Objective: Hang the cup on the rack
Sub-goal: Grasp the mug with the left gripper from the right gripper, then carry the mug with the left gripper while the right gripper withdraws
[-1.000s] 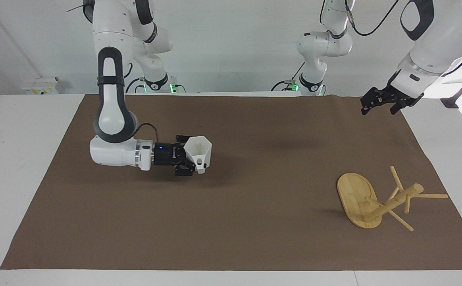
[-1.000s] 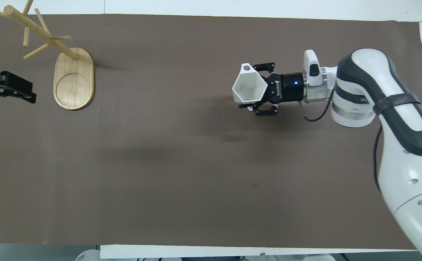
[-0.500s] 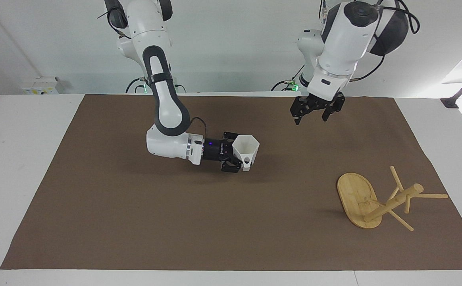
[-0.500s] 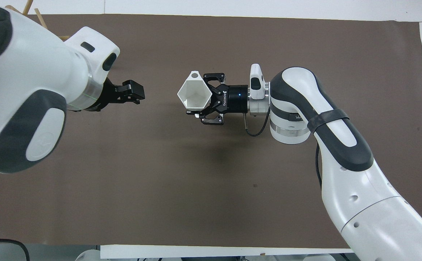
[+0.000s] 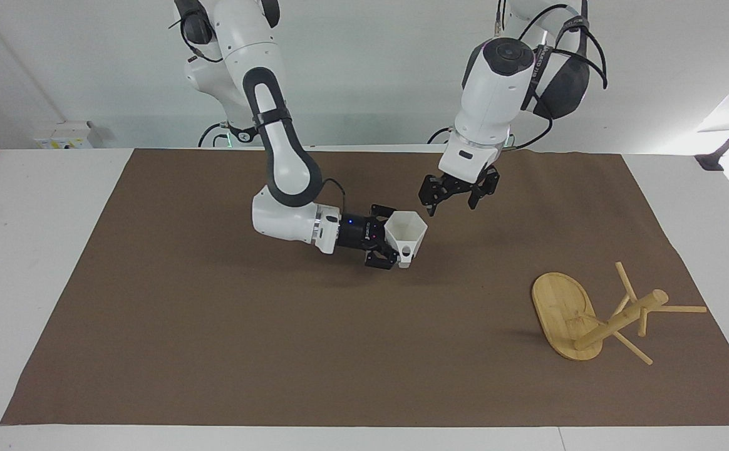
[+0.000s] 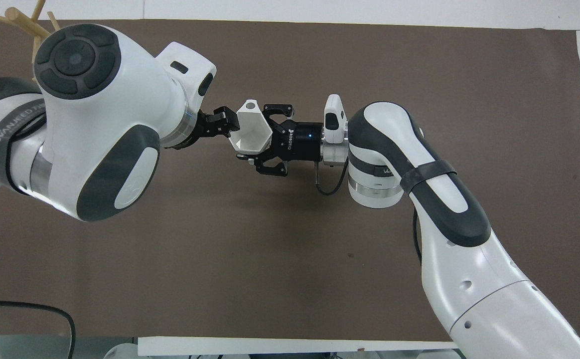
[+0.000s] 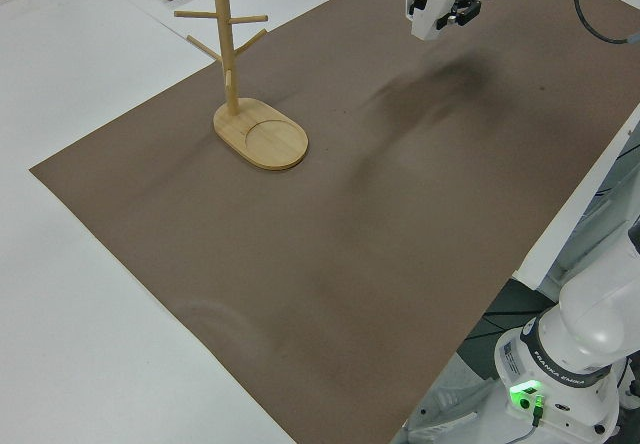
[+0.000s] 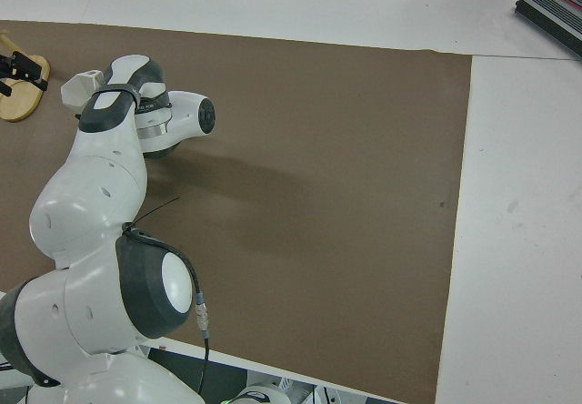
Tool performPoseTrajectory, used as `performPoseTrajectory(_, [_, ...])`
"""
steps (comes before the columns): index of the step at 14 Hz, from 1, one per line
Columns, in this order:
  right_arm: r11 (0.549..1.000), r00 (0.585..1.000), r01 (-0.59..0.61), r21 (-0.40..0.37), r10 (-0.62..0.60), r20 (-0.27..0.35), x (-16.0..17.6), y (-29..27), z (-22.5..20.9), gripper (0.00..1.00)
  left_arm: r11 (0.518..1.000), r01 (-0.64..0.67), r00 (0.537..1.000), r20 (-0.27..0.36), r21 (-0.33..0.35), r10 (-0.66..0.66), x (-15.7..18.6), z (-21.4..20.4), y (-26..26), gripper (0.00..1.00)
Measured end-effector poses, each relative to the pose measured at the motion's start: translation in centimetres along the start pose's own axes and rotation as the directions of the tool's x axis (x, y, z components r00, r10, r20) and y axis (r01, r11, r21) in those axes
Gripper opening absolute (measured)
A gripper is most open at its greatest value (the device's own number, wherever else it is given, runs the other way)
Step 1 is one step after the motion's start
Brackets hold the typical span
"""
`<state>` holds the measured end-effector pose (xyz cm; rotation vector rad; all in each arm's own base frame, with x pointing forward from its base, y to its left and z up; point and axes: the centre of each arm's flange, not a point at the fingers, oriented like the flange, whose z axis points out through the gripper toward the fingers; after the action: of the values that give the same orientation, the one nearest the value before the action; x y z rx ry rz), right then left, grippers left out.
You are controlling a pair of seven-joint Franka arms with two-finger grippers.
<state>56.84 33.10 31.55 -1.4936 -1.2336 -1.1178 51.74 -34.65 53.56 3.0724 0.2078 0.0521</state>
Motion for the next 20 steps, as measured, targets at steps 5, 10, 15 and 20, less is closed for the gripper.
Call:
performPoseTrajectory(5, [1.000, 1.000, -0.002, -0.011, 0.002, 0.010, -0.1, 0.0, 0.0, 0.78, 1.000, 0.026, 1.000, 0.004, 0.003, -0.026, 1.0, 2.9, 1.9, 0.78])
performPoseTrajectory(10, [1.000, 1.000, -0.003, -0.014, 0.003, 0.013, -0.1, 0.0, 0.0, 0.78, 0.996, 0.087, 0.996, 0.013, -0.008, -0.086, 1.1, 4.1, 2.5, 0.34])
performPoseTrajectory(15, [1.000, 1.000, -0.004, -0.027, 0.005, 0.016, -0.1, 0.3, -0.3, 0.78, 0.986, 0.164, 0.986, 0.025, -0.017, -0.163, 0.8, 4.3, 2.8, 0.07])
performPoseTrajectory(20, [0.998, 0.999, -0.039, -0.049, 0.038, -0.007, -0.1, 0.4, -0.3, 1.00, 0.979, 0.205, 0.979, 0.026, -0.019, -0.204, 0.8, 4.3, 2.9, 0.07])
